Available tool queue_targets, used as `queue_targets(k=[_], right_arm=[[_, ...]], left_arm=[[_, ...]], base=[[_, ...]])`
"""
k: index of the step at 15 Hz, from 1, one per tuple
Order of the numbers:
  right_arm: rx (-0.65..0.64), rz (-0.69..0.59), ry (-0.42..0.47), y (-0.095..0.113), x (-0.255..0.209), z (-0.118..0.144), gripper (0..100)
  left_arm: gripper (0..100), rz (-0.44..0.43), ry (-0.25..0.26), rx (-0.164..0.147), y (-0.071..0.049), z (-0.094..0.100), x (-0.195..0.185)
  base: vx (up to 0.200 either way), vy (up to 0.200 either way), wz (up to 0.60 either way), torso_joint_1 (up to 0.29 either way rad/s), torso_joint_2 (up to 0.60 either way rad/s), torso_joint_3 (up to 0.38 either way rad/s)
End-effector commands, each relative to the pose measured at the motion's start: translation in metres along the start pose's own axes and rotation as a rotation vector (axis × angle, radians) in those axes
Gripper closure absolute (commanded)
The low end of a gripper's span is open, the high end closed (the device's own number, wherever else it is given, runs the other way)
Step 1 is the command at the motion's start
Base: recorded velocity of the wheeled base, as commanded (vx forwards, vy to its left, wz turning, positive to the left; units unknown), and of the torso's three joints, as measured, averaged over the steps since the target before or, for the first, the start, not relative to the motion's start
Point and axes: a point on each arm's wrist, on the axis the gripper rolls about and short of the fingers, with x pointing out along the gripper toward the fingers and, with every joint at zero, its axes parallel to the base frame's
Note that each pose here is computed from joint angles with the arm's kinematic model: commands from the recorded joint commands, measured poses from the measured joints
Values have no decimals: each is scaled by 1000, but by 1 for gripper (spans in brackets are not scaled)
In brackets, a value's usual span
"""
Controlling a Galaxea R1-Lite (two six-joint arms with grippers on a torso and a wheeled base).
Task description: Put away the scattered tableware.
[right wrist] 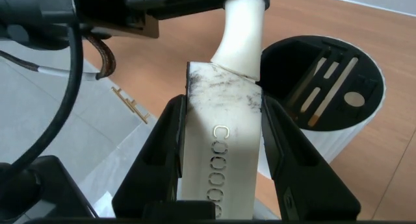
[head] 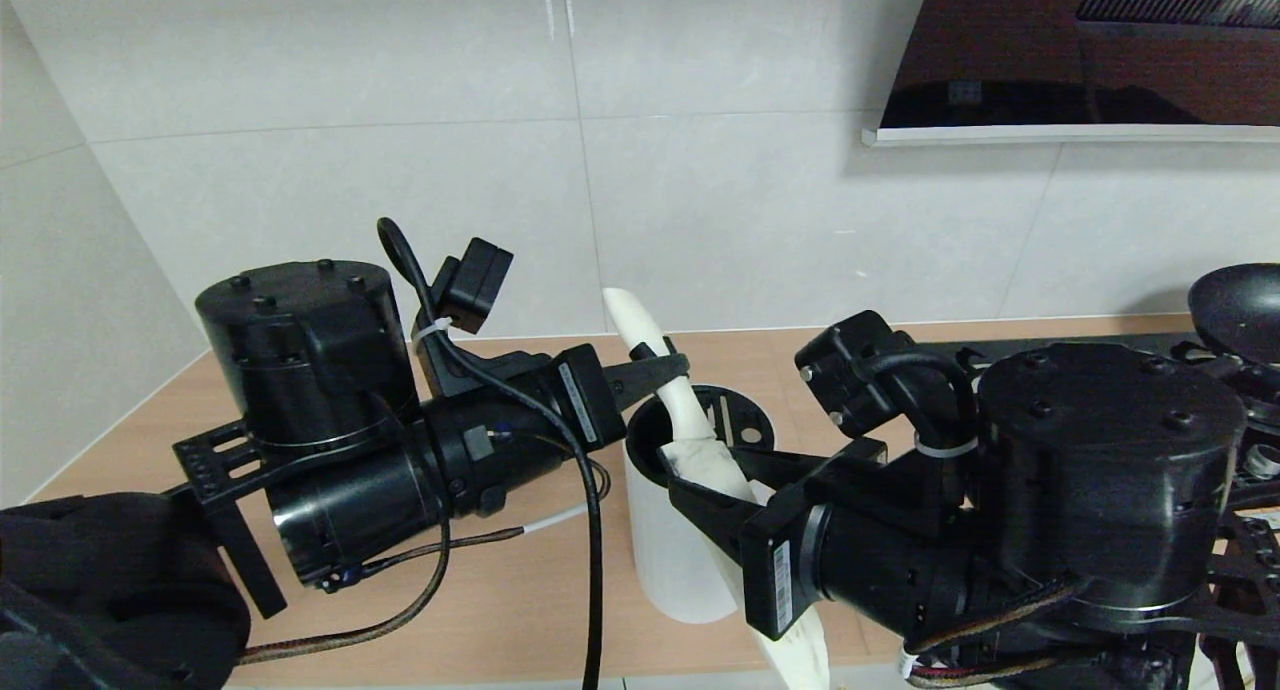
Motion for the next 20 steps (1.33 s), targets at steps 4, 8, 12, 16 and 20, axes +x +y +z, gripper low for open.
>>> queue_targets(k=[4, 8, 12, 16, 20], right_arm=[[2, -1, -6, 0, 0, 1, 0], [11, -5, -42, -2, -5, 9, 0], [30, -60, -120, -17, -18, 27, 0], [37, -150, -225, -48, -39, 55, 0], [27, -176, -210, -55, -35, 51, 0]], left_arm=[[100, 0, -2, 0, 0, 0, 0], [100, -15, -21, 8, -5, 5, -6], [100, -7, -111, 59, -12, 21, -22], [100, -35, -296, 243, -37, 59, -54], [100, 45, -369, 470, -30, 77, -62]], base=[[0, 0, 0, 0, 0, 0], [0, 0, 0, 0, 0, 0], [0, 0, 0, 0, 0, 0], [0, 0, 0, 0, 0, 0], [0, 0, 0, 0, 0, 0]])
